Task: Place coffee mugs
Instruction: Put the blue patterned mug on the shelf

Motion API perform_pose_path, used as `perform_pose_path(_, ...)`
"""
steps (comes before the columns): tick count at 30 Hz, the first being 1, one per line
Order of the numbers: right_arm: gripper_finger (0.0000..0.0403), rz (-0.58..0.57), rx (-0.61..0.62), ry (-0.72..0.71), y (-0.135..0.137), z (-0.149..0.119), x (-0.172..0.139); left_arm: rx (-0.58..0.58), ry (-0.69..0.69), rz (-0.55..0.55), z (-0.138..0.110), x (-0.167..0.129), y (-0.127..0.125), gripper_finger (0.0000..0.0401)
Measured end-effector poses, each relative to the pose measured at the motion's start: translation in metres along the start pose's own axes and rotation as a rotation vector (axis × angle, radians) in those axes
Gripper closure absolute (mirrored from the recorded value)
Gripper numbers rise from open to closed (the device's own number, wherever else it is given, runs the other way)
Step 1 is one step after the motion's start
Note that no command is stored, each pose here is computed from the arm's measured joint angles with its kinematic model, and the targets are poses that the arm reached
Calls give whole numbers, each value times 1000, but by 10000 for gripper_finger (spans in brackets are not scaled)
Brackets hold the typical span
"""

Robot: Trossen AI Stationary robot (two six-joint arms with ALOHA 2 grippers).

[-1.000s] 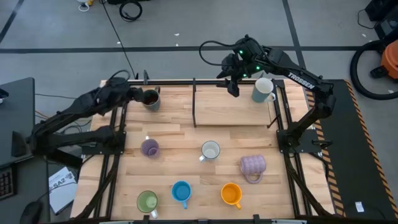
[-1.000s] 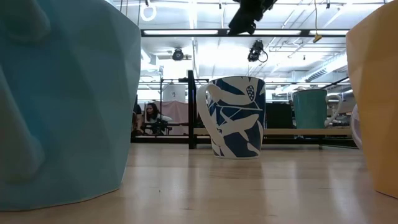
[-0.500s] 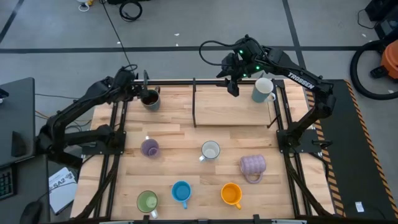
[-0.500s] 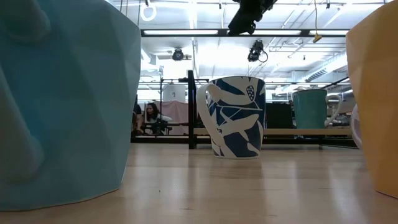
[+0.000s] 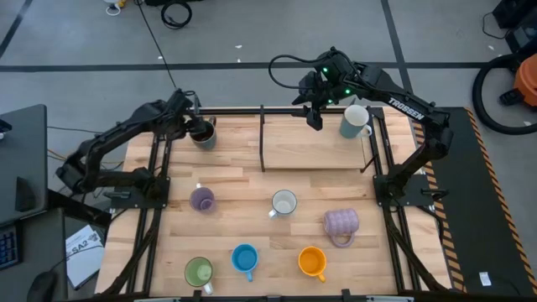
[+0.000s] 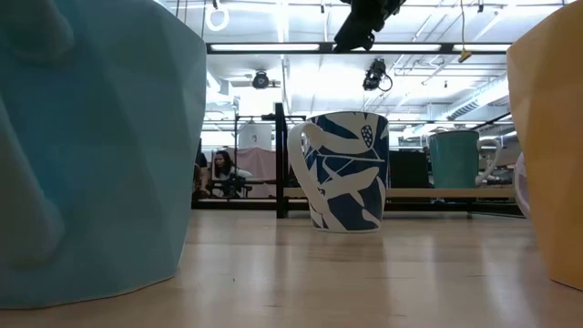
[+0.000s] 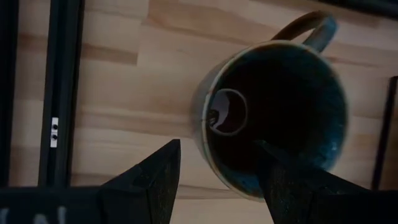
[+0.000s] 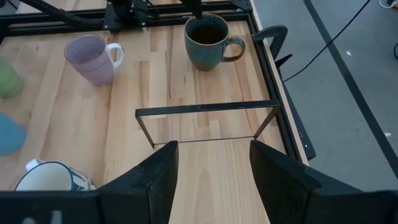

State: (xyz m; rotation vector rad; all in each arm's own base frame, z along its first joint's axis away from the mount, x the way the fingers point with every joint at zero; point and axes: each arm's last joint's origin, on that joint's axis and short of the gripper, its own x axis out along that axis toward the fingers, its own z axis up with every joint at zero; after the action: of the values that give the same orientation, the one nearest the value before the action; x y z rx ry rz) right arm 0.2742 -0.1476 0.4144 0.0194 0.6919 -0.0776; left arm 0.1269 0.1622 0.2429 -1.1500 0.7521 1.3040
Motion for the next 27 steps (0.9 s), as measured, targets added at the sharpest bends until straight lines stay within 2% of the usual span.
perform_pose_path(12,199,0,0,0,0,0,0,29,75,79,2,25,-5,200)
perform_pose_path(27,199,0,0,0,0,0,0,65,76,77,3,26,-6,307)
